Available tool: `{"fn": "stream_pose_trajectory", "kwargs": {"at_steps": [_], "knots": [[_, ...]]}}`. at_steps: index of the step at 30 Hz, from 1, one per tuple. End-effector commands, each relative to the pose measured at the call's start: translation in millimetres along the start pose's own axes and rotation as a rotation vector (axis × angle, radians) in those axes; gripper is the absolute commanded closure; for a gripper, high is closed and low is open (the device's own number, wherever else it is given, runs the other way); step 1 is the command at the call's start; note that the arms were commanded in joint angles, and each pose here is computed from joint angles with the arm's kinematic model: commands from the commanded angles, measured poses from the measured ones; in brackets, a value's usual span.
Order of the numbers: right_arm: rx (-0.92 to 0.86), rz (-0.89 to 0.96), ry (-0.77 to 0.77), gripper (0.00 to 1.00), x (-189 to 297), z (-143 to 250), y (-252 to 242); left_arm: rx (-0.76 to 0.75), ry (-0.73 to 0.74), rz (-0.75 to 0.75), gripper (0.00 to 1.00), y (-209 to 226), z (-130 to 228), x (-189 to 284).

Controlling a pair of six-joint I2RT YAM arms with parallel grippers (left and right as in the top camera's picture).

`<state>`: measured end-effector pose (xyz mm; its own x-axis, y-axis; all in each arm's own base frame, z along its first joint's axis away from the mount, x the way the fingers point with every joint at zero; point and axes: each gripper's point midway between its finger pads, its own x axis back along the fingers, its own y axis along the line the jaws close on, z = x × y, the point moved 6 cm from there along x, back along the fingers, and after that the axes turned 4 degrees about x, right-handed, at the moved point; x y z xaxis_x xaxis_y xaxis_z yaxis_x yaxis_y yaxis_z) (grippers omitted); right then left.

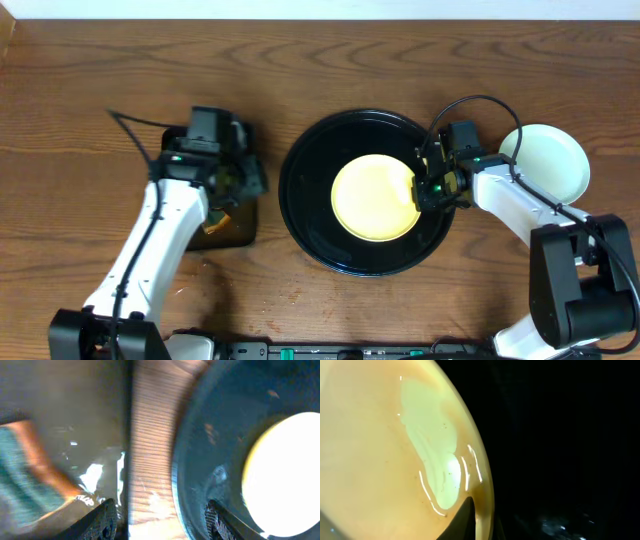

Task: Clean dirty plates on tray and stack at the side
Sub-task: 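Return the sponge to the black rectangular tray with the left gripper, then lift the yellow plate with the right gripper and tilt it up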

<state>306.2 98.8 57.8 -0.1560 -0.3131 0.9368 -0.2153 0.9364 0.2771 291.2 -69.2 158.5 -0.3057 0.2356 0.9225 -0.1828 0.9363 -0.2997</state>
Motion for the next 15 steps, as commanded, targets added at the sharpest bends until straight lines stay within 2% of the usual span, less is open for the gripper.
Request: {"fn": "stream_pose_trajectory", "kwargs": {"at_steps": [1,2,6,7,8,12,15], "knots": [[0.0,-0.073,0.03,0.91,-8,7,7,-0.068,0.007,0.031,0.42,-19,2,-3],[-0.005,-0.073,0.023,0.99,-8,6,7,-0.081,0.008,0.031,0.42,-22,4,-5],[-0.031,-0.058,0.004,0.99,-4,1,4,-0.091,-0.01,-0.03,0.39,-18,3,-6],[-0.03,-0.022,-0.008,0.99,2,-5,2,-0.09,-0.019,-0.053,0.29,-15,2,-6],[-0.024,0.011,-0.021,0.99,11,-10,1,-0.09,-0.026,-0.065,0.25,-14,2,-6],[0.063,0.204,-0.122,0.99,57,-39,11,-0.09,-0.027,-0.067,0.17,-14,2,-6],[0.112,0.31,-0.204,0.99,82,-52,23,-0.09,-0.026,-0.067,0.16,-14,2,-6]]}}
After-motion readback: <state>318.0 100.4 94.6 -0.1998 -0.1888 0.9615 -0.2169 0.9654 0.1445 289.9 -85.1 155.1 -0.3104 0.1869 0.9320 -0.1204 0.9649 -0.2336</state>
